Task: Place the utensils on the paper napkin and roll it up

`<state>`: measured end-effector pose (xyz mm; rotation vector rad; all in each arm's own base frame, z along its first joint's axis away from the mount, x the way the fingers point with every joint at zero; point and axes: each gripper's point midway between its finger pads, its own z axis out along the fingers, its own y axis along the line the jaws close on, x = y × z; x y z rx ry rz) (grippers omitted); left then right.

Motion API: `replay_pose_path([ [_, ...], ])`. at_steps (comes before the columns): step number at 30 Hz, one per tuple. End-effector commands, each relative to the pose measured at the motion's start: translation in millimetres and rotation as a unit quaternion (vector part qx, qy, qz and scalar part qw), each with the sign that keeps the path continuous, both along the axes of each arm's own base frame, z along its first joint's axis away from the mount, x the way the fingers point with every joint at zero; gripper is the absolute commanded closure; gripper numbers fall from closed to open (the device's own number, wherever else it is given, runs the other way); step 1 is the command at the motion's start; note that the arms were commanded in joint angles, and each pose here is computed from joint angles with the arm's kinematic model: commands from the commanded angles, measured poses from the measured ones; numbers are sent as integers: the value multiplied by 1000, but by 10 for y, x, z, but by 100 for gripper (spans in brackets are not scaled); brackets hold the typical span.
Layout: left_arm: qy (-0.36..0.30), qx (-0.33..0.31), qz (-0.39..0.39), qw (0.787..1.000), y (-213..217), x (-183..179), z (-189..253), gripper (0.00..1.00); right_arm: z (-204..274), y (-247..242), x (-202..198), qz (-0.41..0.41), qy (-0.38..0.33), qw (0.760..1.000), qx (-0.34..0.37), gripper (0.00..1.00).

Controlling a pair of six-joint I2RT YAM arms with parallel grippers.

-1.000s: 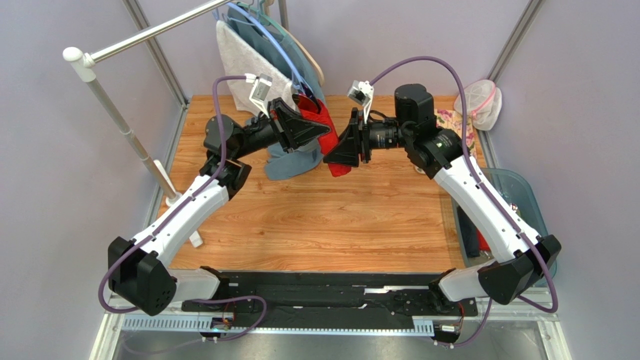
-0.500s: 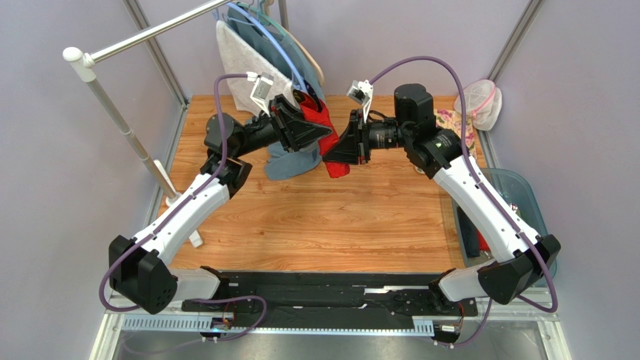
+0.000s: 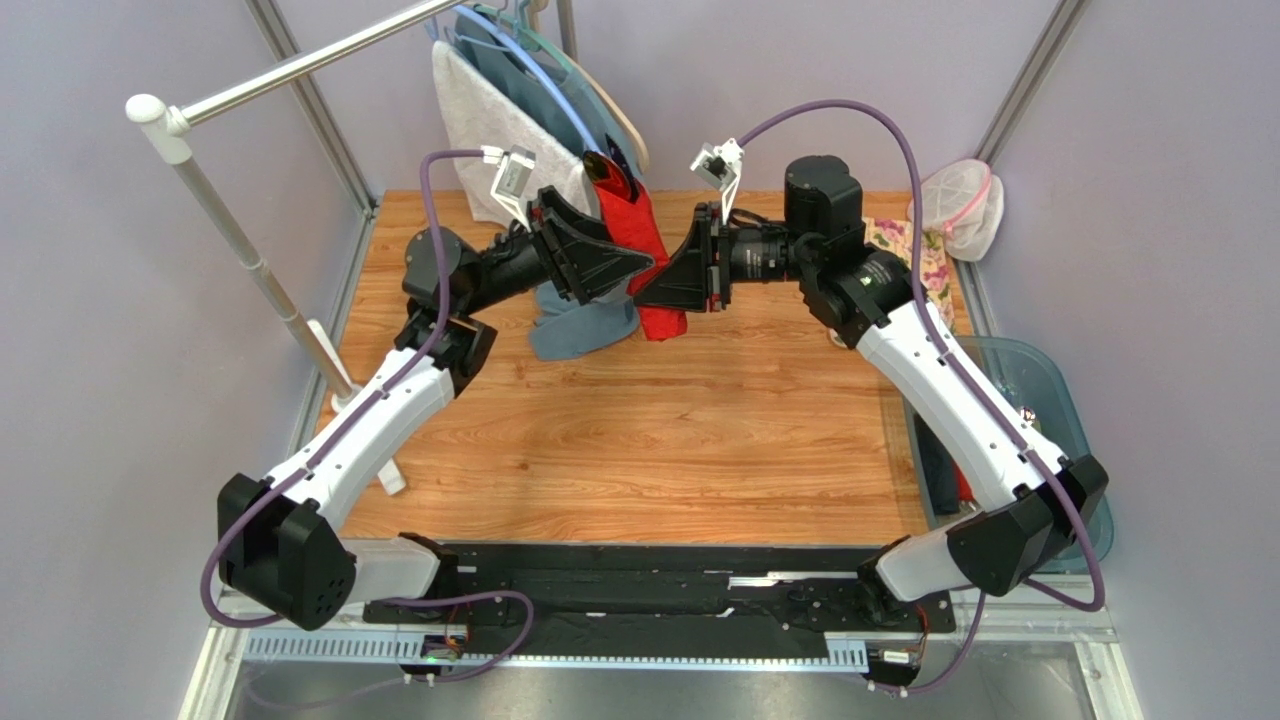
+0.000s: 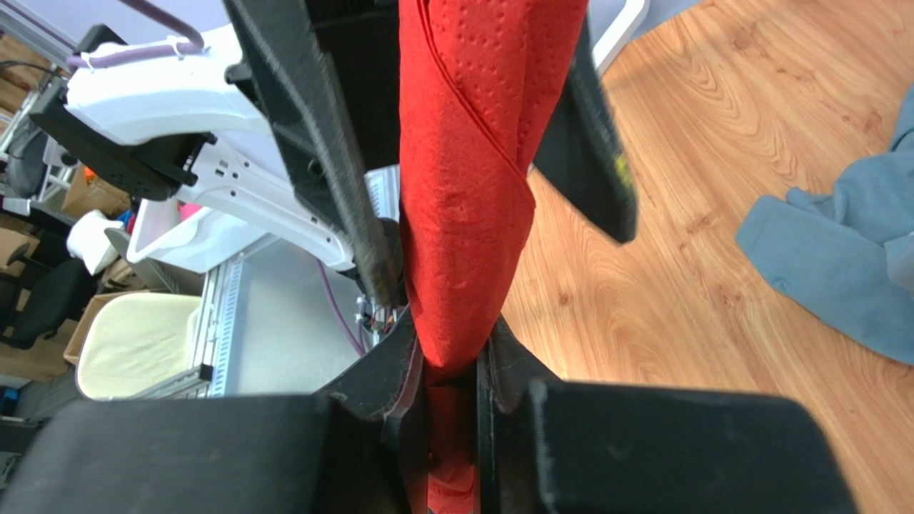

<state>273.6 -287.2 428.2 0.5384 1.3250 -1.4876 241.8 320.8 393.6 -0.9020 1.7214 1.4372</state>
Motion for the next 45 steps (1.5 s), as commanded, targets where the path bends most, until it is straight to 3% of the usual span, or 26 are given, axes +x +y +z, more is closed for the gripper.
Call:
replay_pose_path([
  [1,-23,-11,-22,999,21,-124,107,36,470,18,20,7,-54,997,56,100],
  [7,-19,-15,-23,999,37,-118,102,42,514,25,29,7,-54,996,65,100],
  [8,-16,-16,-23,999,41,-116,96,46,513,26,22,9,-54,996,65,100],
  [9,-14,-17,-22,1000,50,-109,95,58,517,23,19,12,-56,996,67,100],
  [12,-4,-25,-17,1000,63,-64,91,72,507,20,-9,16,-60,996,68,100],
  [15,-1,-29,-17,999,57,-46,111,78,500,7,-37,19,-64,995,69,100],
  [17,-2,-29,-25,999,43,-50,119,76,512,3,-39,18,-69,995,71,100],
  [19,3,-28,-30,999,25,-33,95,67,510,1,-38,18,-71,995,70,100],
  [23,6,-29,-36,999,7,-20,103,59,526,1,-37,17,-78,994,71,100],
  [31,6,-24,-44,999,-33,-12,85,67,522,20,-10,16,-78,994,74,100],
  [34,1,-23,-50,998,-47,-20,95,83,529,33,-1,20,-81,994,77,100],
  [35,1,-22,-52,998,-50,-25,95,100,541,32,-2,20,-83,993,78,100],
  [37,-3,-24,-51,998,-47,-25,109,100,535,31,-11,26,-84,993,77,100],
  [41,-5,-26,-43,999,-8,-11,111,100,494,3,-57,32,-93,993,64,90],
  [42,-9,-24,-42,999,-3,-11,102,100,477,-7,-59,31,-92,993,60,81],
  [44,-22,-22,-43,999,5,-44,118,100,444,-21,-68,30,-91,994,51,72],
  [45,-33,-19,-45,998,6,-60,120,100,462,-35,-74,29,-92,994,50,61],
])
